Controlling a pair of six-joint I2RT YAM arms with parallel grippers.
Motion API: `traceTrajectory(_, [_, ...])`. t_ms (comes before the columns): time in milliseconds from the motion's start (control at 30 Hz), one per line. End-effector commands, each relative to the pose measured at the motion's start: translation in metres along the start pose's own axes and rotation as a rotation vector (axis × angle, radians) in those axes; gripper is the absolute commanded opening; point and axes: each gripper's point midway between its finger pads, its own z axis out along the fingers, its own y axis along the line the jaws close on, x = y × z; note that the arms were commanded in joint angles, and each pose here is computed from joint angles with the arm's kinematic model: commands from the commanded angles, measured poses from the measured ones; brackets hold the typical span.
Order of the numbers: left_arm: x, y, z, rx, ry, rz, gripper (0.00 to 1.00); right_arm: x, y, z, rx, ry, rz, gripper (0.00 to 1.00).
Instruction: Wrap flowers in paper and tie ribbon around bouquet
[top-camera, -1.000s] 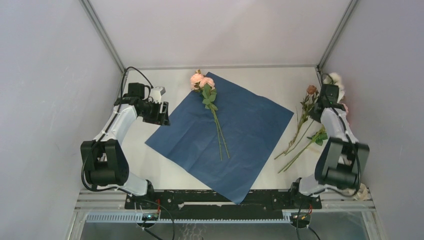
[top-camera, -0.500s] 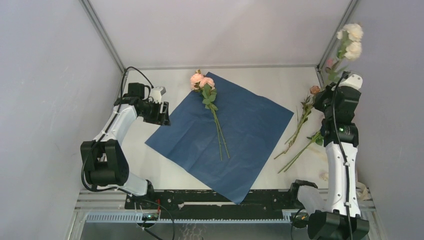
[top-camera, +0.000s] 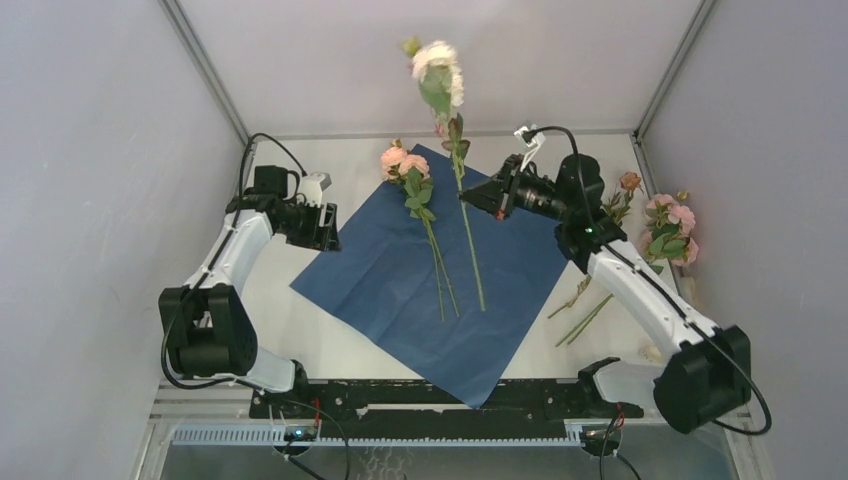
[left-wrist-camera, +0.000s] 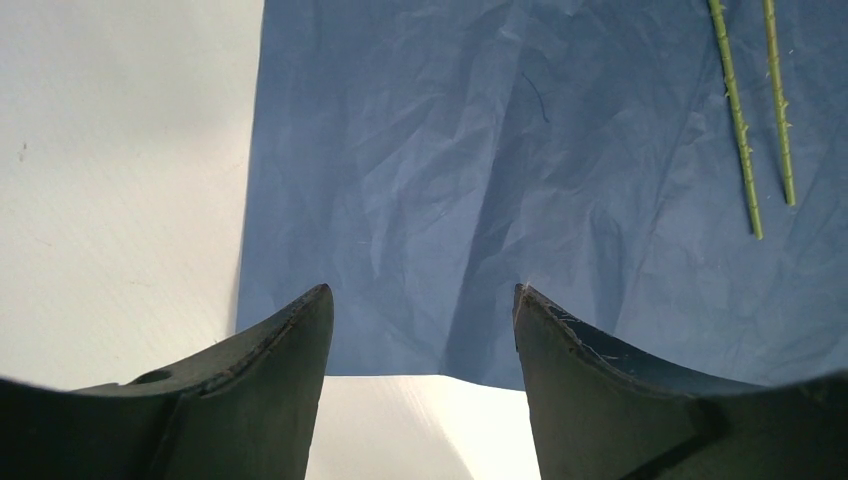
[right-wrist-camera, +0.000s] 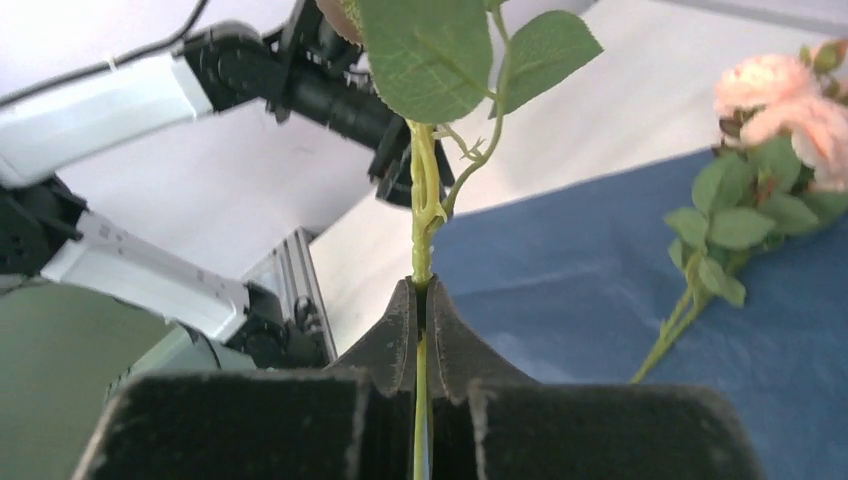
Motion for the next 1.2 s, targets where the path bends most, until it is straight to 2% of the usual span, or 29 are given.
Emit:
traceTrajectory(0, [0.0,-0.009,-0.006,0.035,-0.03,0.028,0.71,-0.046,0.006,0.028,-0.067,-0.204,0.022,0.0])
traceTrajectory(100, [0.0,-0.009,-0.005,0.035,-0.027,0.023,0.71,-0.004,-0.047,0.068,0.126,-0.15,0.152,0.0])
traceTrajectory(200, [0.0,-0.01,-0.006,0.033,-0.027,0.018,0.71,0.052,-0.092,0.099,0.283,-0.015,0.126,0.0])
traceTrajectory(300, [0.001,-0.01,-0.007,0.033,-0.027,0.022,0.71,0.089,-0.133,0.113,0.443,0.081,0.121,0.0])
traceTrajectory(400, [0.001,-0.008,-0.005,0.031,-0.024,0.021,0.71,0.121,-0.16,0.123,0.568,0.199,0.091,0.0])
traceTrajectory(567, [0.004,-0.009,0.0,0.049,-0.008,0.011,0.71,0.155,-0.177,0.138,0.642,0.327,0.019,0.0])
traceTrajectory(633, [0.004,-0.009,0.0,0.051,-0.006,0.01,0.71,0.167,-0.184,0.143,0.662,0.371,-0.005,0.05])
traceTrajectory(733, [0.005,-0.01,0.001,0.058,-0.003,0.011,0.71,0.169,-0.2,0.147,0.743,0.395,-0.051,0.33])
traceTrajectory(800, [0.006,-0.011,0.001,0.062,-0.002,0.014,0.71,0.165,-0.201,0.151,0.758,0.422,-0.065,0.43])
traceTrajectory(867, [0.006,-0.012,0.001,0.066,-0.001,0.015,0.71,0.154,-0.194,0.153,0.756,0.427,-0.076,0.47])
traceTrajectory(1000, [0.008,-0.012,0.003,0.072,0.006,0.013,0.71,0.113,-0.172,0.137,0.767,0.359,-0.094,0.52])
traceTrajectory(1167, [0.009,-0.011,0.006,0.075,0.015,0.004,0.71,0.068,-0.163,0.069,0.864,0.296,-0.1,0.63])
